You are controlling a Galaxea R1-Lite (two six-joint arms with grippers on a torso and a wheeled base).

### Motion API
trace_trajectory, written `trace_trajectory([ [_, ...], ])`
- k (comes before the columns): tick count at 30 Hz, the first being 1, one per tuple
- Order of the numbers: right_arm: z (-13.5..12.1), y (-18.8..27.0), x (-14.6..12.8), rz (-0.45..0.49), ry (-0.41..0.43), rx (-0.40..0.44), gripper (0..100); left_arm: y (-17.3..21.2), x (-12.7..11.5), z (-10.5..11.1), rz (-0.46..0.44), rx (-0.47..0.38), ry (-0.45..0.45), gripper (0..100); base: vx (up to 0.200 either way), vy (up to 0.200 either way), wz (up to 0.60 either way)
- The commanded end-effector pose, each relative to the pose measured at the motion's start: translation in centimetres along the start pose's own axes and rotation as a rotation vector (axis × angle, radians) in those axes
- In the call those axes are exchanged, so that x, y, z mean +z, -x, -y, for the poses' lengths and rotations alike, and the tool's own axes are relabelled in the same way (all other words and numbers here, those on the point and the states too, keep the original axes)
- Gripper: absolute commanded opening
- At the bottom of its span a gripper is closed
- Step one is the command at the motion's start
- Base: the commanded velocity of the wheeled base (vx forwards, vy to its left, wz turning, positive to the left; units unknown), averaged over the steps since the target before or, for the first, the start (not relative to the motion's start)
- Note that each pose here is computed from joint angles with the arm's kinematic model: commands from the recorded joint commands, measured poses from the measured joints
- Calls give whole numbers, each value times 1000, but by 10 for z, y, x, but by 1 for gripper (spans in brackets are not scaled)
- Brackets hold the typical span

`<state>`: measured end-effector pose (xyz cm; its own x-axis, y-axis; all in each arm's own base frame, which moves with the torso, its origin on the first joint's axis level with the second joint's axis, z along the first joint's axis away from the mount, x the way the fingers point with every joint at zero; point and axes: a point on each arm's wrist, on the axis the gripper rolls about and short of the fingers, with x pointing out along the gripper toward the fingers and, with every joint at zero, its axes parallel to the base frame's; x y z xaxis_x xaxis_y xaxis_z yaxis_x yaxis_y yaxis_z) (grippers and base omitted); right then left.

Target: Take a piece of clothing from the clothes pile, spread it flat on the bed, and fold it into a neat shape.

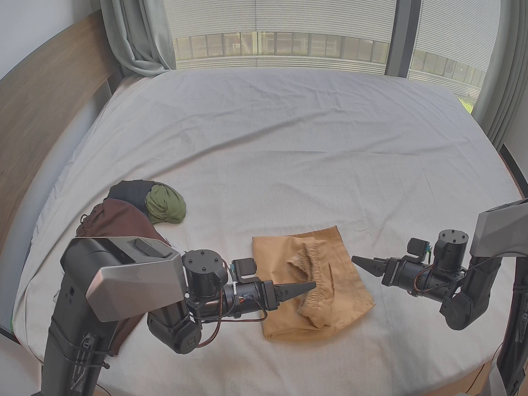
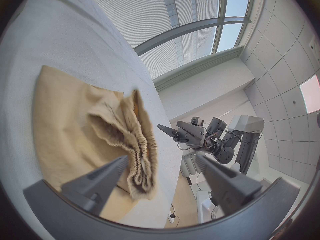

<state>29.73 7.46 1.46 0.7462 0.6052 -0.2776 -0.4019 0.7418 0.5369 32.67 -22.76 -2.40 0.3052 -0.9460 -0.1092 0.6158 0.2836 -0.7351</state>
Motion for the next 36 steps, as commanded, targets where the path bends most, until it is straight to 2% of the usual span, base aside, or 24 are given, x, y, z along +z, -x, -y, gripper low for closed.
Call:
trace_trajectory([
  [1,1,0,-2,-9,-2,-2,100,1,0,-2,11,13,-8,100,0,0,0],
  [9,1,-2,-7,-24,-5,-3,100,13,4,-9,43,68,-74,100,0,0,0],
  [15,1,-2,-7,-26,-6,-4,100,21,9,-1,51,72,-82,100,0,0,0],
  [18,1,-2,-7,-27,-5,-1,100,38,18,12,63,81,-82,100,0,0,0],
  [24,-1,-3,-8,-30,-3,3,100,59,30,21,94,101,-98,100,0,0,0],
  [25,-2,-2,-9,-32,-4,3,100,74,33,27,88,94,-108,100,0,0,0],
  [27,-2,-2,-8,-32,-4,3,100,80,35,30,82,86,-117,100,0,0,0],
  [29,-3,-2,-9,-34,-3,6,100,109,46,37,83,64,-149,100,0,0,0],
  [34,-2,-2,-10,-36,-2,4,100,146,55,45,133,112,-169,100,0,0,0],
  [36,-2,-1,-10,-40,0,3,100,171,58,51,159,139,-203,100,0,0,0],
])
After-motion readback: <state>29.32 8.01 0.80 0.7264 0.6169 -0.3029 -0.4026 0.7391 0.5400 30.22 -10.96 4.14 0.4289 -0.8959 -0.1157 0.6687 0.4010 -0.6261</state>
